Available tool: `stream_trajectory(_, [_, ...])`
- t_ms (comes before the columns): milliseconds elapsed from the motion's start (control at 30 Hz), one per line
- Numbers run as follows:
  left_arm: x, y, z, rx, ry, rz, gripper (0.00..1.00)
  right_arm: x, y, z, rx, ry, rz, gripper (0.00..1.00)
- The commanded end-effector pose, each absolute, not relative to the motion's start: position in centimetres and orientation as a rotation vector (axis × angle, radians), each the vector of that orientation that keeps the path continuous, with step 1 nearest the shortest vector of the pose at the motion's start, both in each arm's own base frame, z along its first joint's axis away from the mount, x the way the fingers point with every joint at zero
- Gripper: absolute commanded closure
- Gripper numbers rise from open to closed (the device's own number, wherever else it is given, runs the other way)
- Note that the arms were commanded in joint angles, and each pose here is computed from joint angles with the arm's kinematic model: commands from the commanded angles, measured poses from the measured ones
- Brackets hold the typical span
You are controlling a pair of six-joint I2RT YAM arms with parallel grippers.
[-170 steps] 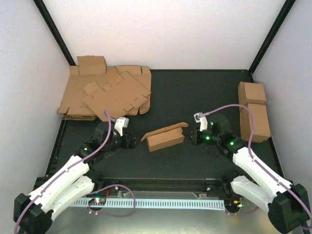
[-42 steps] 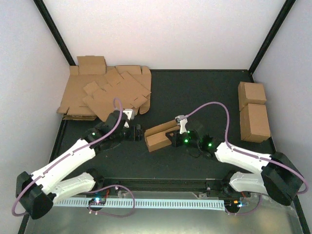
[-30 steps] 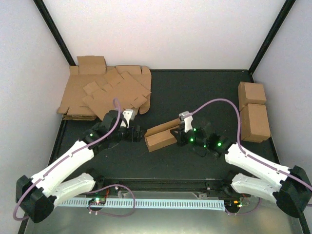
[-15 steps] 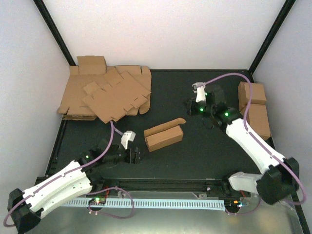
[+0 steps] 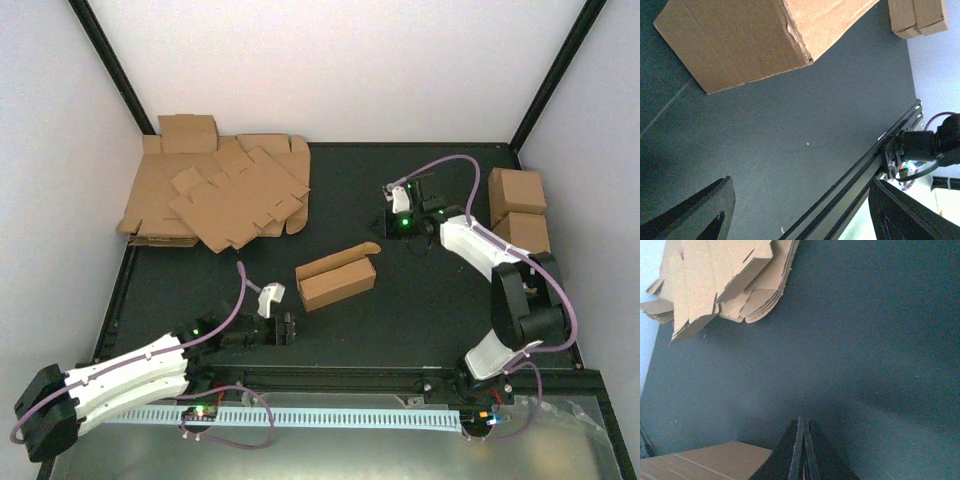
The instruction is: Fold the paper box
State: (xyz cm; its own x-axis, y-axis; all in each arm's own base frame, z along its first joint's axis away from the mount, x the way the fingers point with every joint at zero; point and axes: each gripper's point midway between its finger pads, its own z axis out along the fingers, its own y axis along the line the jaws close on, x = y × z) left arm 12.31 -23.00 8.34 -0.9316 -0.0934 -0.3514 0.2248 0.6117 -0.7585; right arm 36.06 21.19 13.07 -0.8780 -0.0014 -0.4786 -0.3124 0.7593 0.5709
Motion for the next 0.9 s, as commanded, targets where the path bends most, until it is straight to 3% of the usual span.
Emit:
stream_trajectory(0, [13.2, -24.0, 9.7, 0.058, 2.391, -1.326, 0.24, 36.4, 23.0, 14.0, -0.316, 2.436, 1.066, 0.95])
stream_trajectory(333, [13.6, -24.6, 8.7, 0.005, 2.396, -1.356, 0.25, 35.1, 24.2, 11.4, -0.369, 2.484, 1.204, 0.95])
stream_trajectory(867, [15.5, -23.3, 6.8, -0.107, 2.410, -1.200, 0.25, 29.8, 24.0, 10.2, -0.330, 2.470, 1.395, 0.96])
